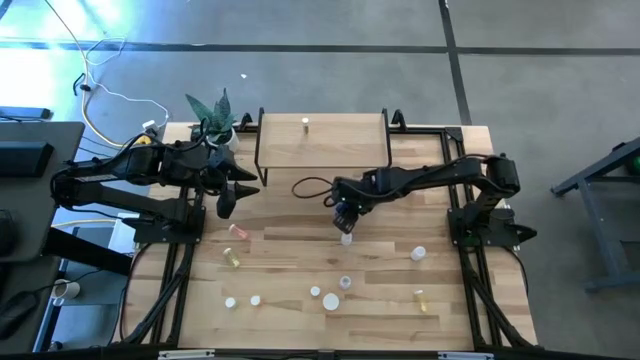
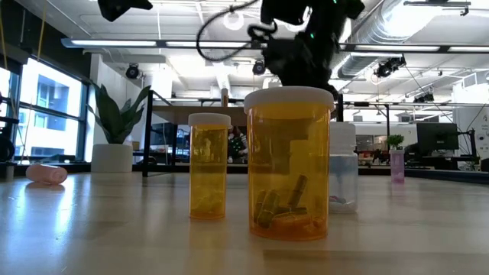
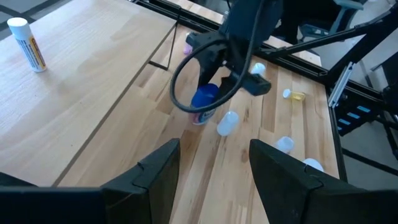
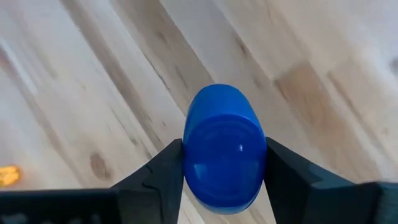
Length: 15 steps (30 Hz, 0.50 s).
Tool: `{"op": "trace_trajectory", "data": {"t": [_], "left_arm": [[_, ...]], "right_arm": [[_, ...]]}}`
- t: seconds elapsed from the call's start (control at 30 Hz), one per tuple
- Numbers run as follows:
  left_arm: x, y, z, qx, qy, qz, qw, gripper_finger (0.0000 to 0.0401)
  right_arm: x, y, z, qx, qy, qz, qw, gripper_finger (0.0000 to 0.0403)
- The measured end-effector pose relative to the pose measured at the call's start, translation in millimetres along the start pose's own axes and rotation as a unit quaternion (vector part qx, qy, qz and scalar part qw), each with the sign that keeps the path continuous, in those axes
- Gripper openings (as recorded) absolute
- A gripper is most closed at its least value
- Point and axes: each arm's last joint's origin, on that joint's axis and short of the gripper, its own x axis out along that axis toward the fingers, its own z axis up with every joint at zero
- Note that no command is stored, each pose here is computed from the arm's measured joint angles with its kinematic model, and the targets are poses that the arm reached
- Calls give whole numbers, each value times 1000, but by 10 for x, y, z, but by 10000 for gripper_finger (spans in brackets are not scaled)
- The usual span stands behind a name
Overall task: Pick and place medicine bottles onto shelf by color
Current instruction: Put the blue pill bottle on the shelf
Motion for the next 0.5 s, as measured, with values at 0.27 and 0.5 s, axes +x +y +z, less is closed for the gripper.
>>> {"op": "trace_trajectory", "data": {"t": [0.27,0.5], "left_arm": [[0,0,0,0,0,0,1000,184],[0,0,1,0,0,0,1000,184]], "right_arm": [[-366,36,222,-47,-6,2,999,165],[-690,-31,479,-100,-46,9,994,166]]}}
